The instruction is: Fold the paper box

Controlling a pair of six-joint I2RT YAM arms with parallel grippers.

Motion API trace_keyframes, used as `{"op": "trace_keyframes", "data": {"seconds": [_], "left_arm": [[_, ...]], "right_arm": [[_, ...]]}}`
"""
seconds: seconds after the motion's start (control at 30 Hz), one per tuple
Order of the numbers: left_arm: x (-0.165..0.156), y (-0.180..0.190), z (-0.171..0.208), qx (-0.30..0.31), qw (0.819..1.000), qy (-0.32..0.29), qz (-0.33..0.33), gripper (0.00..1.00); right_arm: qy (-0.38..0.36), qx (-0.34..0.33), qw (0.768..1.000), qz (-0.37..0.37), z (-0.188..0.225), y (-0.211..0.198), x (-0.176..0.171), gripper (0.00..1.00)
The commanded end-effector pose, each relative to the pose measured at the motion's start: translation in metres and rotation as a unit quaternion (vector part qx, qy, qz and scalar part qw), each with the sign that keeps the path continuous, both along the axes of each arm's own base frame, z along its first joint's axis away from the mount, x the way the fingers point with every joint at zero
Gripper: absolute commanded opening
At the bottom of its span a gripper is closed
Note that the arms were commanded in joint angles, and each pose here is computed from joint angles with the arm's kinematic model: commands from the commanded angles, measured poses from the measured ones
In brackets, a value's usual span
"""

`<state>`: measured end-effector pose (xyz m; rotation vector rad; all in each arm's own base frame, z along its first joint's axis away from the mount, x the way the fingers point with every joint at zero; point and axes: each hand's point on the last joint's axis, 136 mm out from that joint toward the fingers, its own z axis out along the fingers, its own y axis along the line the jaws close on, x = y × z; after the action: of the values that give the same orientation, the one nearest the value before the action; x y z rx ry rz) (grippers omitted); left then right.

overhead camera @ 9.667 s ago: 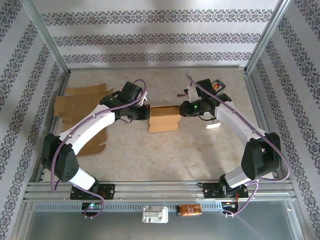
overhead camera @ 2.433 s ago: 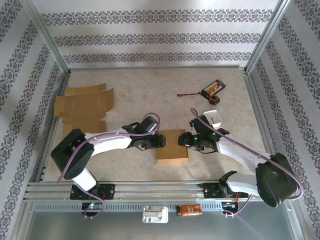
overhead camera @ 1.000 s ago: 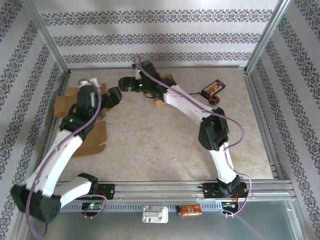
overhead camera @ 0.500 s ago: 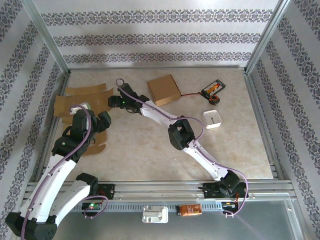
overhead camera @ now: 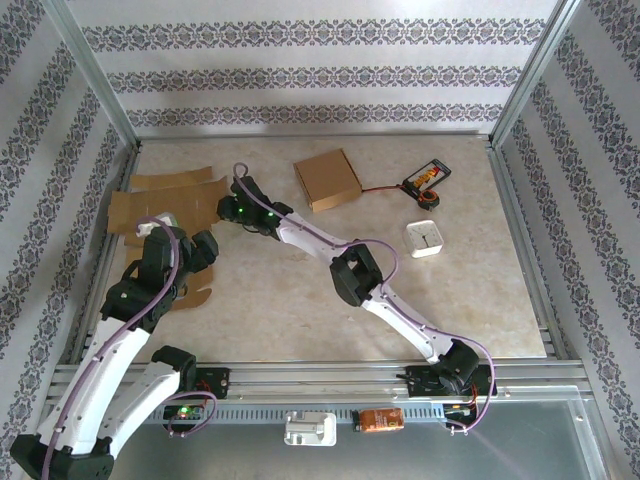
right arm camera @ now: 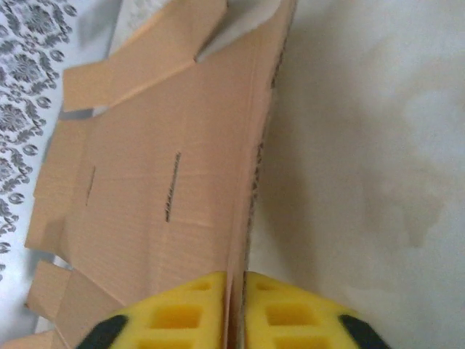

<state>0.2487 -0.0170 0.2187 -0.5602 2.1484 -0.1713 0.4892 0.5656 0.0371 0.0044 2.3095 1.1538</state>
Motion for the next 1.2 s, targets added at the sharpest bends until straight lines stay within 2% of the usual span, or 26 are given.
{"op": "trace_keyframes", "data": {"seconds": [0.0, 0.1, 0.17, 0.27, 0.4, 0.6, 0.7, 0.87, 0.97, 1.1, 1.17], "left_arm": [[-0.001, 0.003, -0.006, -0.006, 1.0, 0.01, 0.012, 0.82], [0.008, 0.003, -0.001, -0.006, 1.0, 0.018, 0.008, 0.82], [0.014, 0.007, 0.004, 0.001, 1.0, 0.028, 0.006, 0.82], [0.022, 0.013, 0.01, 0.002, 0.999, 0.034, 0.004, 0.82], [0.039, 0.009, 0.012, -0.006, 0.999, 0.031, -0.022, 0.82], [0.075, -0.035, 0.005, -0.066, 0.987, 0.018, -0.144, 0.83], [0.095, -0.048, -0.004, -0.107, 0.975, 0.009, -0.192, 0.85], [0.138, -0.066, -0.039, -0.144, 0.957, 0.044, -0.249, 0.84], [0.17, -0.074, -0.063, -0.176, 0.948, 0.06, -0.257, 0.8], [0.199, -0.065, -0.1, -0.163, 0.953, 0.102, -0.234, 0.78], [0.202, -0.06, -0.115, -0.156, 0.955, 0.124, -0.221, 0.76]], "right_arm": [[-0.003, 0.021, 0.999, 0.037, 0.022, 0.007, -0.008, 0.0], [-0.014, 0.003, 0.997, 0.079, 0.067, -0.008, -0.017, 0.0], [-0.055, -0.017, 0.994, 0.096, 0.102, -0.029, -0.03, 0.0], [-0.133, -0.05, 0.985, 0.099, 0.15, -0.081, -0.047, 0.0], [-0.168, -0.065, 0.98, 0.083, 0.188, -0.162, -0.054, 0.0], [-0.184, -0.064, 0.978, 0.076, 0.184, -0.254, -0.066, 0.0], [-0.176, -0.059, 0.98, 0.065, 0.177, -0.286, -0.069, 0.0], [-0.161, -0.07, 0.983, 0.047, 0.163, -0.32, -0.073, 0.0], [-0.153, -0.075, 0.985, 0.042, 0.155, -0.329, -0.073, 0.0], [-0.14, -0.081, 0.987, 0.019, 0.145, -0.343, -0.07, 0.0], [-0.134, -0.081, 0.988, 0.011, 0.142, -0.35, -0.07, 0.0]]}}
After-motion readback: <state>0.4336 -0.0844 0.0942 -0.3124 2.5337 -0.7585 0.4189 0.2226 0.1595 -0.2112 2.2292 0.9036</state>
